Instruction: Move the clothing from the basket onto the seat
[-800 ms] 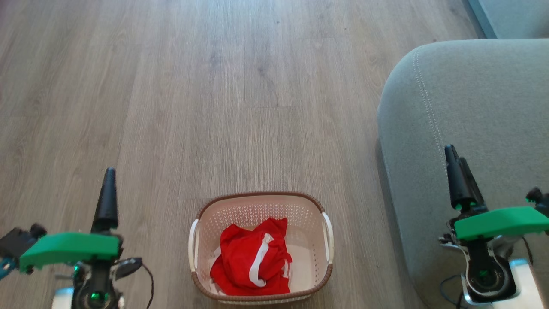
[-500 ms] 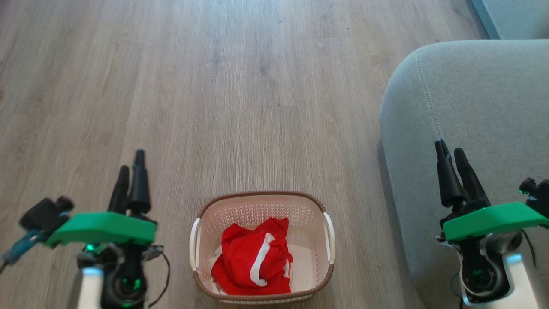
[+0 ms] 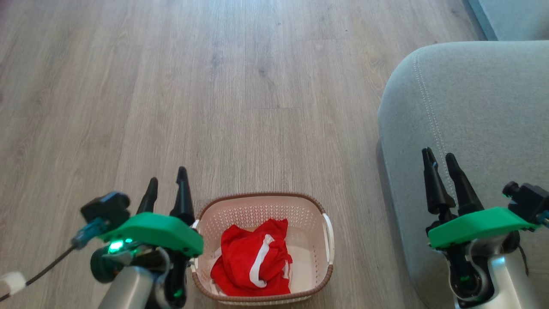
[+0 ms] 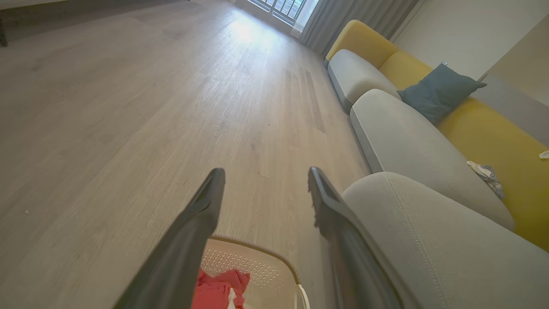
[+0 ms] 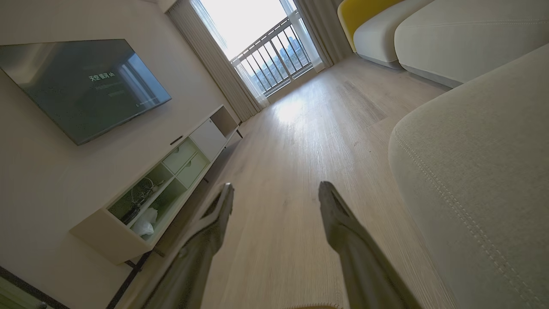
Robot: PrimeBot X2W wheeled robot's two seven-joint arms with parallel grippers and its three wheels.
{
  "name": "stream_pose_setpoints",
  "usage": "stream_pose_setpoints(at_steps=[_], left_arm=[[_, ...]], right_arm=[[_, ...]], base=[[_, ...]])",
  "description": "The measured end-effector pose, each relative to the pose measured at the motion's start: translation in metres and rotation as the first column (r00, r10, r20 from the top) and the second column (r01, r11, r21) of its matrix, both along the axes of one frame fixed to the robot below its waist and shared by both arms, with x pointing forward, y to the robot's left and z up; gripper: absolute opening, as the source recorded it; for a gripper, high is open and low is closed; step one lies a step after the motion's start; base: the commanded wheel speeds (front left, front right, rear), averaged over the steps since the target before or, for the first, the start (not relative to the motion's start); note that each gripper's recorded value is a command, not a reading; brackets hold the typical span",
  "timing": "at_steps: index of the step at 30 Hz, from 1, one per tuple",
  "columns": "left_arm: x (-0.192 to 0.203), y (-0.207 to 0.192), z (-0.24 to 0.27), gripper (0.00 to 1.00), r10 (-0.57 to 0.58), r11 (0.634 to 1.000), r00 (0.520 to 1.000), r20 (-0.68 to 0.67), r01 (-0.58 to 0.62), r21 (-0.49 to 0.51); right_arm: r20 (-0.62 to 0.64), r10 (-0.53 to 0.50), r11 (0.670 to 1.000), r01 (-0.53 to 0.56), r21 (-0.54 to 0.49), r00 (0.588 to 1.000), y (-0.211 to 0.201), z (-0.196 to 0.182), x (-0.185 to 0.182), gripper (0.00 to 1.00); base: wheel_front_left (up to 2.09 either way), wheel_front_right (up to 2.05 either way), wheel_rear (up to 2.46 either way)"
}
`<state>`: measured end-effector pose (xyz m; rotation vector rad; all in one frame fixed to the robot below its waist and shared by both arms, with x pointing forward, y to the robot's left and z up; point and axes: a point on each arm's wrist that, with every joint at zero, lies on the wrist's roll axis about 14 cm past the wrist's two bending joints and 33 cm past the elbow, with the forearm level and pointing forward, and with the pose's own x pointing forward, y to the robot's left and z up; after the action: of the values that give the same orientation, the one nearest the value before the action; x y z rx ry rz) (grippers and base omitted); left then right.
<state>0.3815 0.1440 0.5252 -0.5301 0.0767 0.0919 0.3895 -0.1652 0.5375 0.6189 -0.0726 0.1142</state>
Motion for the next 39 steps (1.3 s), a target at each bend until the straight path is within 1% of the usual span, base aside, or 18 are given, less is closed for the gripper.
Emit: stream_pose_setpoints(at_steps=[5, 10, 11, 15, 17, 22, 24, 27, 30, 33, 36, 39], left_arm=[[0.003, -0.006, 0.010, 1.00, 0.018, 0.993, 1.000, 0.023, -0.020, 0.113], [0.002, -0.007, 0.022, 1.00, 0.059, 0.973, 0.996, 0.060, -0.071, 0.220], [0.002, -0.007, 0.022, 1.00, 0.059, 0.973, 0.996, 0.060, -0.071, 0.220], [-0.001, -0.013, 0.038, 1.00, 0.067, 0.952, 0.991, 0.119, -0.099, 0.288], [-0.003, -0.019, 0.045, 1.00, 0.059, 0.947, 0.988, 0.144, -0.101, 0.306], [-0.007, -0.032, 0.050, 1.00, 0.020, 0.946, 0.986, 0.167, -0.072, 0.315], [-0.007, -0.033, 0.050, 1.00, 0.013, 0.951, 0.985, 0.170, -0.065, 0.303], [-0.006, -0.038, 0.052, 1.00, -0.026, 0.971, 0.984, 0.178, -0.017, 0.238], [-0.008, -0.045, 0.039, 1.00, -0.104, 0.989, 0.981, 0.164, 0.085, 0.119], [-0.011, -0.030, 0.010, 1.00, -0.084, 0.995, 0.990, 0.116, 0.077, 0.064], [-0.012, -0.014, -0.004, 1.00, -0.067, 0.993, 0.992, 0.104, 0.056, 0.104], [-0.011, -0.010, 0.000, 1.00, -0.071, 0.978, 0.989, 0.133, 0.043, 0.203]], right_arm=[[0.010, 0.011, 0.999, -0.010, -0.051, 1.000, 0.005, 0.001, 0.000, 1.00], [0.036, 0.015, 0.994, -0.011, -0.106, 0.999, 0.008, 0.005, 0.000, 1.00], [0.036, 0.015, 0.994, -0.011, -0.106, 0.999, 0.008, 0.005, 0.000, 1.00], [0.051, 0.011, 0.993, -0.005, -0.119, 0.999, 0.008, 0.008, -0.001, 1.00], [0.051, 0.011, 0.993, -0.005, -0.119, 0.999, 0.009, 0.007, -0.001, 1.00], [0.045, 0.027, 0.989, -0.020, -0.149, 0.999, 0.015, 0.002, -0.003, 1.00], [0.037, 0.033, 0.987, -0.027, -0.156, 0.999, 0.017, -0.001, -0.004, 1.00], [0.018, 0.033, 0.984, -0.029, -0.177, 0.999, 0.017, -0.009, -0.004, 1.00], [-0.008, 0.026, 0.981, -0.027, -0.191, 1.000, 0.015, -0.020, -0.005, 1.00], [-0.020, 0.017, 0.979, -0.020, -0.204, 1.000, 0.013, -0.025, -0.005, 1.00], [-0.020, 0.003, 0.977, -0.007, -0.215, 1.000, 0.010, -0.027, -0.006, 1.00], [-0.018, -0.004, 0.972, -0.001, -0.234, 1.000, 0.009, -0.028, -0.006, 1.00]], base=[[0.00, 0.00, 0.00], [0.00, 0.00, 0.00], [0.00, 0.00, 0.00], [0.00, 0.00, 0.00], [0.00, 0.00, 0.00], [0.00, 0.00, 0.00], [0.00, 0.00, 0.00], [0.00, 0.00, 0.00], [0.00, 0.00, 0.00], [0.00, 0.00, 0.00], [0.00, 0.00, 0.00], [0.00, 0.00, 0.00]])
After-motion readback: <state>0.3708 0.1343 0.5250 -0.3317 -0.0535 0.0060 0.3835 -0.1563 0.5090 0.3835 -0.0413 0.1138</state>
